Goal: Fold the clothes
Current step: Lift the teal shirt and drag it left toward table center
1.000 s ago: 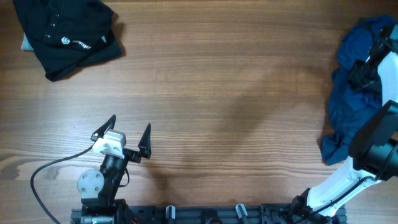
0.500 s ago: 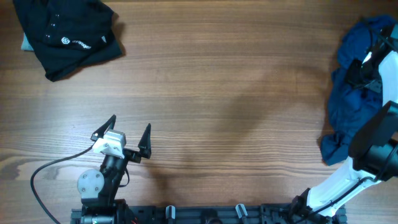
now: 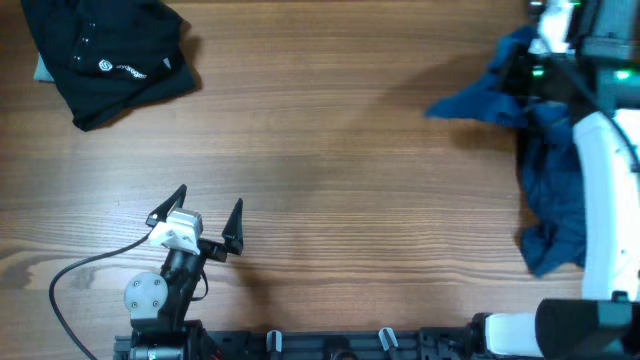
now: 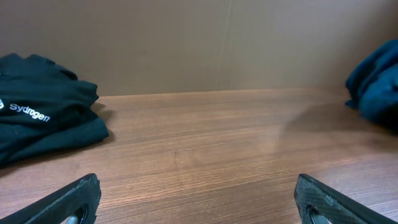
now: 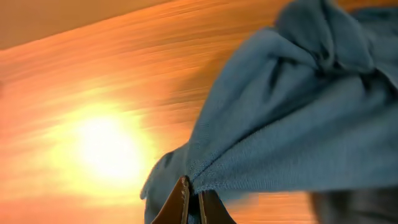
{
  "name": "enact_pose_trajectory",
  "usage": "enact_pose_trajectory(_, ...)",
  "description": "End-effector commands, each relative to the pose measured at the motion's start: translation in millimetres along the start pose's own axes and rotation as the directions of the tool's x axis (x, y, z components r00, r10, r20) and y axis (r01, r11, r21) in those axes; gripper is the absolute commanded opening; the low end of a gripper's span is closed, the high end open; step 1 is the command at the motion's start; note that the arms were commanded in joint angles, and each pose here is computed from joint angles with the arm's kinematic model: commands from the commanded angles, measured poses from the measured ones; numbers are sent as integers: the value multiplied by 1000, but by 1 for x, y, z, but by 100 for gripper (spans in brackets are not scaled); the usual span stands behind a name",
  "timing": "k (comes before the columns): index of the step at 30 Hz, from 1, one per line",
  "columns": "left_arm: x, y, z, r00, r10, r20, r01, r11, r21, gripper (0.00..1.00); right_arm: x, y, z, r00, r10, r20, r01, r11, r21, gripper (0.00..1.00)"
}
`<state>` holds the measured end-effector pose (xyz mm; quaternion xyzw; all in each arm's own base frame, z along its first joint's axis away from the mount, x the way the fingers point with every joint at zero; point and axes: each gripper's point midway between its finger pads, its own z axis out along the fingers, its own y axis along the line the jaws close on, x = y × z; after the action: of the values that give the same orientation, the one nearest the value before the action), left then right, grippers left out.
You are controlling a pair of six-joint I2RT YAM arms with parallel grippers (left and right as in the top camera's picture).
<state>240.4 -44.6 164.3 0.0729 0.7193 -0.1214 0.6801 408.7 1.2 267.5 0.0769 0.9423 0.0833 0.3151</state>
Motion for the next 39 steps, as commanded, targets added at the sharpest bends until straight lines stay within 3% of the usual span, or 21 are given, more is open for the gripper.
enact_pose_trajectory(1,0,3,0,1000,15,1,-15,1000,-16,100,12,78,-10,999,-26,-20,22,983,-183,4)
enact_pose_trajectory(13,0,3,0,1000,15,1,-15,1000,-16,100,68,226,-15,985,-164,-60,124,900,-417,4)
enact_pose_trajectory(20,0,3,0,1000,15,1,-15,1000,-16,100,93,266,-7,970,-228,-80,164,865,-475,4)
enact_pose_trajectory(31,0,3,0,1000,15,1,-15,1000,-16,100,157,305,43,910,-340,-238,175,834,-522,5)
enact_pose_trajectory(33,0,3,0,1000,15,1,-15,1000,-16,100,163,304,54,902,-344,-261,174,842,-510,13)
enact_pose_trajectory(36,0,3,0,1000,15,1,-15,1000,-16,100,168,304,63,896,-346,-277,172,848,-501,40)
enact_pose_trajectory(39,0,3,0,1000,15,1,-15,1000,-16,100,163,299,67,904,-341,-258,192,863,-468,49)
